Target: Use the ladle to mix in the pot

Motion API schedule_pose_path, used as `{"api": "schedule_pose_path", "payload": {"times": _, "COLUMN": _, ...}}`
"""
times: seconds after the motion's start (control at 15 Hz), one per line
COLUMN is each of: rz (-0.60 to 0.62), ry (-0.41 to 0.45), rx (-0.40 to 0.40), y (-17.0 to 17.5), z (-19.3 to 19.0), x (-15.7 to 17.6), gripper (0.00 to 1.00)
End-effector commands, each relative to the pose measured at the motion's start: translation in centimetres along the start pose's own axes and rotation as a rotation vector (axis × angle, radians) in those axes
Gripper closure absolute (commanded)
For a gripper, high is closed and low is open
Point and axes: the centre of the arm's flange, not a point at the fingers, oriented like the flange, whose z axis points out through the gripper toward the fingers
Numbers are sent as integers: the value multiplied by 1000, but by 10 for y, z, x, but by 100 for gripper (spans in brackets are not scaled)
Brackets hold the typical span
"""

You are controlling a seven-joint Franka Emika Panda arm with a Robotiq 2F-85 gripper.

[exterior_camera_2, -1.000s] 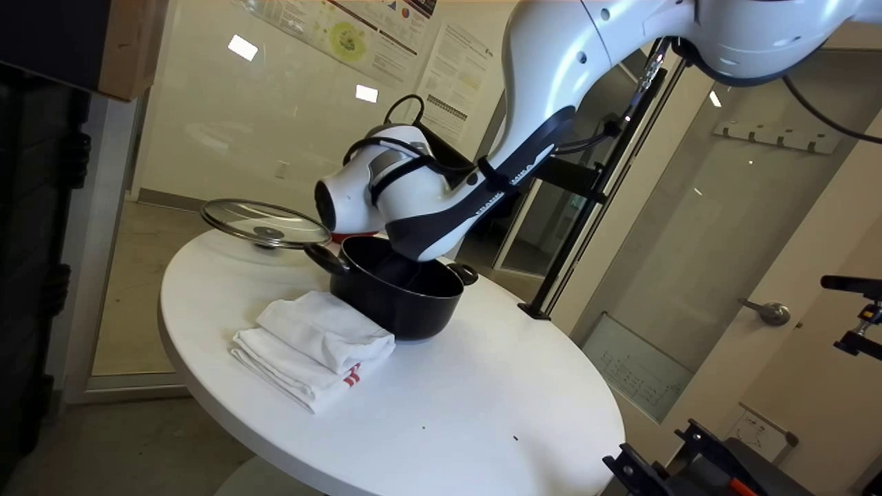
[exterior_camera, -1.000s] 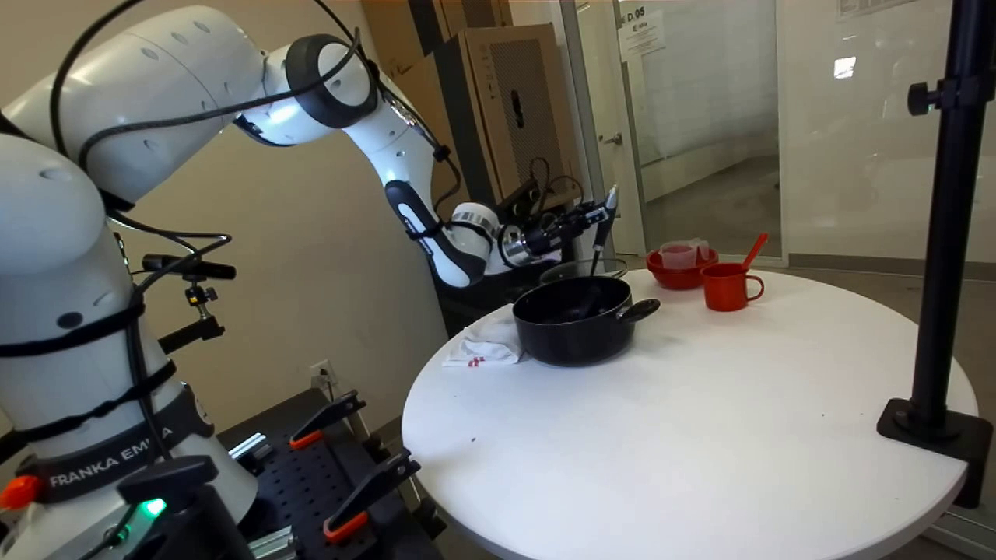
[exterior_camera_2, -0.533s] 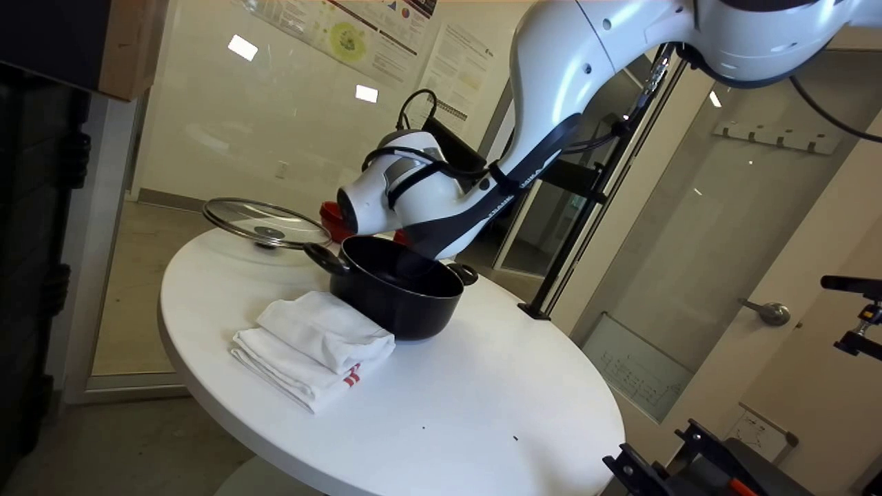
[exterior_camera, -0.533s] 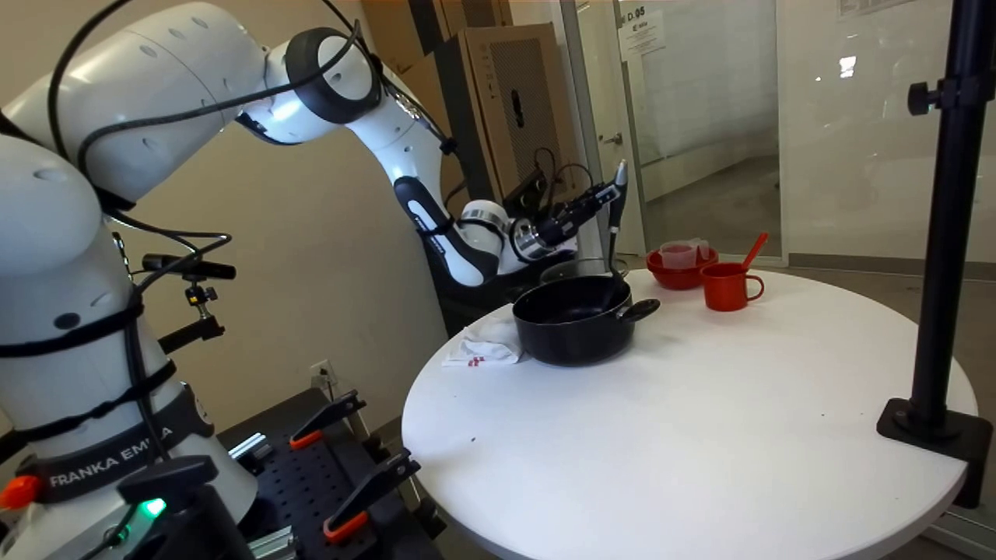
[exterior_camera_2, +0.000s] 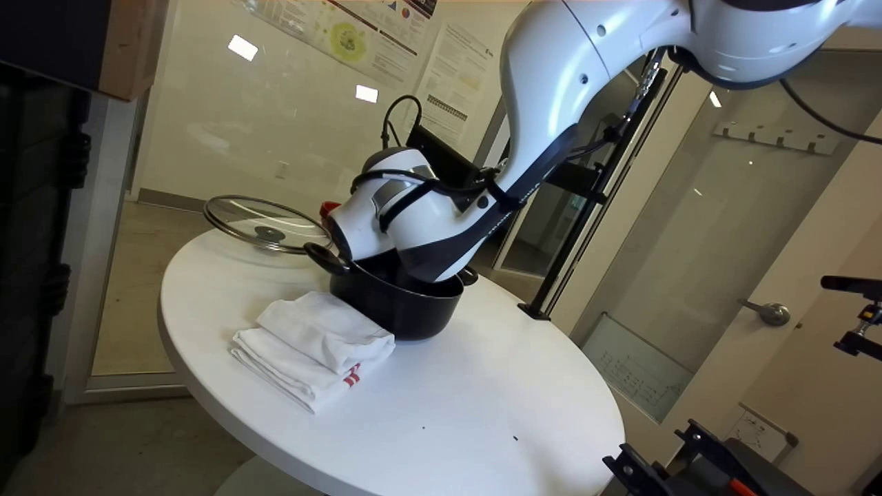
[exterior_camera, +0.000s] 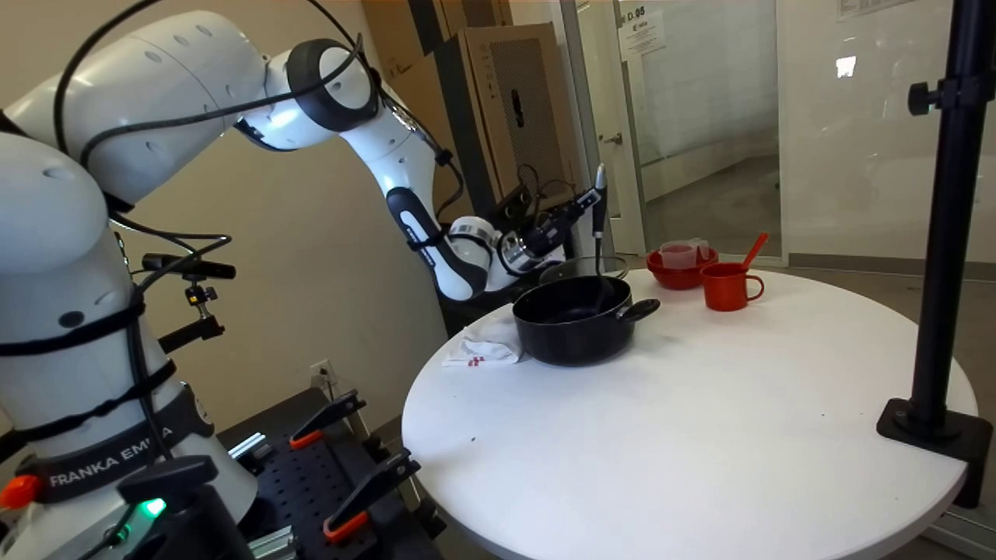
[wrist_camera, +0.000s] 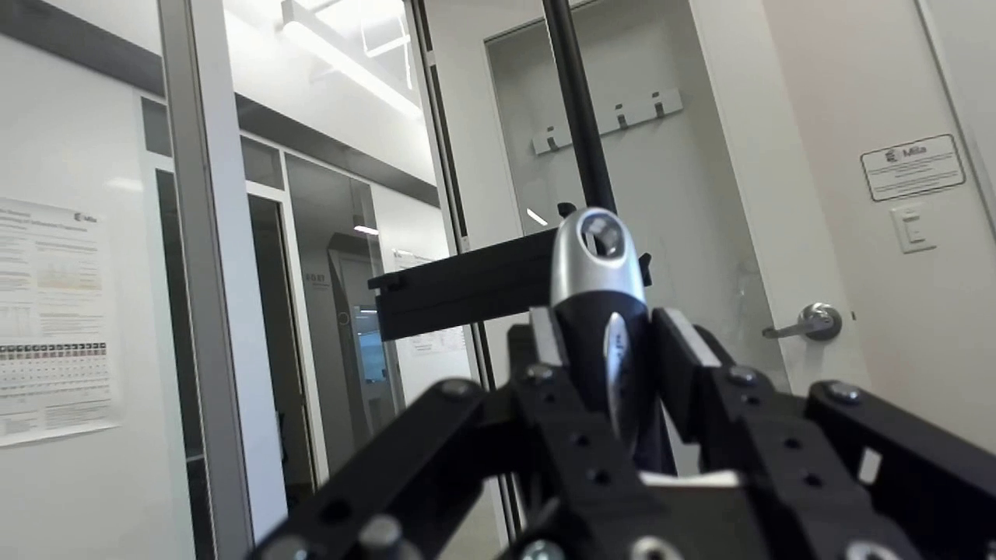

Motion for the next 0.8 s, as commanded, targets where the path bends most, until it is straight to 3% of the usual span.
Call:
{"api": "schedule_pose_path", "payload": {"times": 0.0, "rz": -48, "ry": -43, "rx": -57, "y": -22, "z": -19, "x": -3, "gripper": 92}}
{"api": "schedule_pose_path", "payload": {"times": 0.27, "rz": -103, "ry": -31, "rx": -86, "y": -37, "z": -35, "x": -1, "gripper": 92}}
{"api": "schedule_pose_path", "payload": {"times": 0.73, "rz": -146, "ry": 81, "rx": -108, "y": -36, "z": -80, "x": -10, "gripper": 92}}
